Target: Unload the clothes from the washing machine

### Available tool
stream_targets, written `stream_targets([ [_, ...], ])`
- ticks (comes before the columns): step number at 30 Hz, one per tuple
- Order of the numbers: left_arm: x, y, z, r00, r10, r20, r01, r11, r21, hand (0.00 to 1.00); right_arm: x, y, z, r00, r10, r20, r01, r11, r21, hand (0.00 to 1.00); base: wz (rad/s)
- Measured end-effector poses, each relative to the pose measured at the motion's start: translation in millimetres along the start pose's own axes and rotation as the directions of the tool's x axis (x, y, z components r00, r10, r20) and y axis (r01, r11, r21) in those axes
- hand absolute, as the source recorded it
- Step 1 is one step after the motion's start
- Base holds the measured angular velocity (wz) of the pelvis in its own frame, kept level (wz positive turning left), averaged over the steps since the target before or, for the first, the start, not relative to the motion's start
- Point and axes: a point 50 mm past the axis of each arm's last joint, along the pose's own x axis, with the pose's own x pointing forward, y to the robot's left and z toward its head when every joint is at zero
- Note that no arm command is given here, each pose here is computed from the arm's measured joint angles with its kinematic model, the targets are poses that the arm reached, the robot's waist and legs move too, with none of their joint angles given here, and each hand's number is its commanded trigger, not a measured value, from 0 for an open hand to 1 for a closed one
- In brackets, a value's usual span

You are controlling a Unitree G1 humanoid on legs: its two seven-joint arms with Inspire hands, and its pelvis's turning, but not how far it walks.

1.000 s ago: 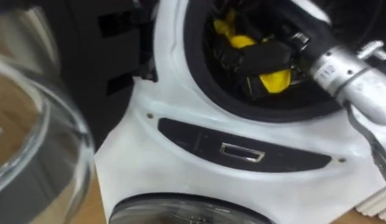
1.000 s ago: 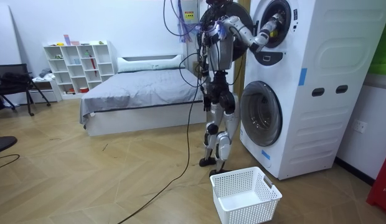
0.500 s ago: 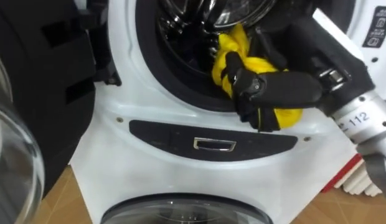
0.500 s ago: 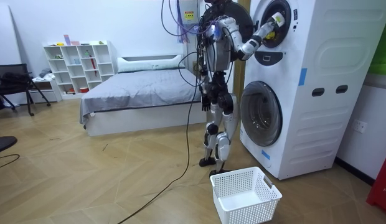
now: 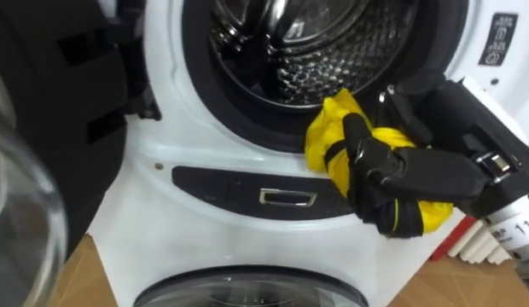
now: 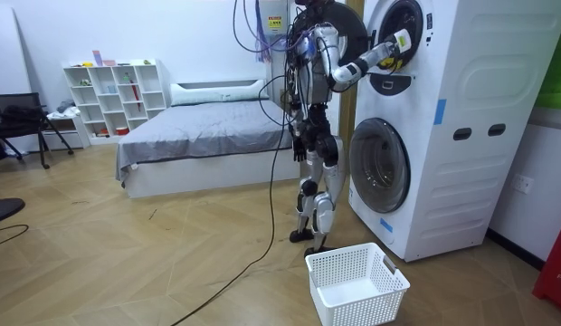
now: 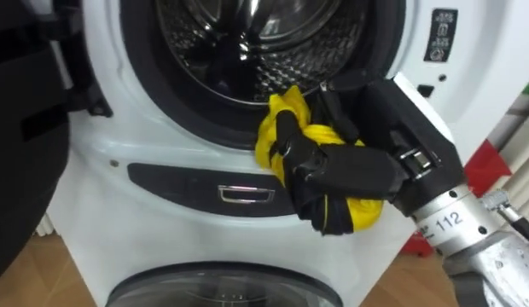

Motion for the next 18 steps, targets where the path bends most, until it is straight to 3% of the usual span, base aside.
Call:
stream_targets([
  [8, 0.2, 3.7, 0, 1.0, -0.004, 0.009, 0.004, 1.0, 0.005, 0.0, -24, -14, -7, 0.996, -0.063, -0.055, 0.062, 0.998, -0.012, 1.0, -0.04],
  [18, 1.2, 3.8, 6, 1.0, -0.008, 0.02, 0.008, 1.0, 0.025, 0.0, -52, -18, -32, 0.971, -0.109, -0.213, 0.109, 0.994, -0.008, 1.0, -0.26],
])
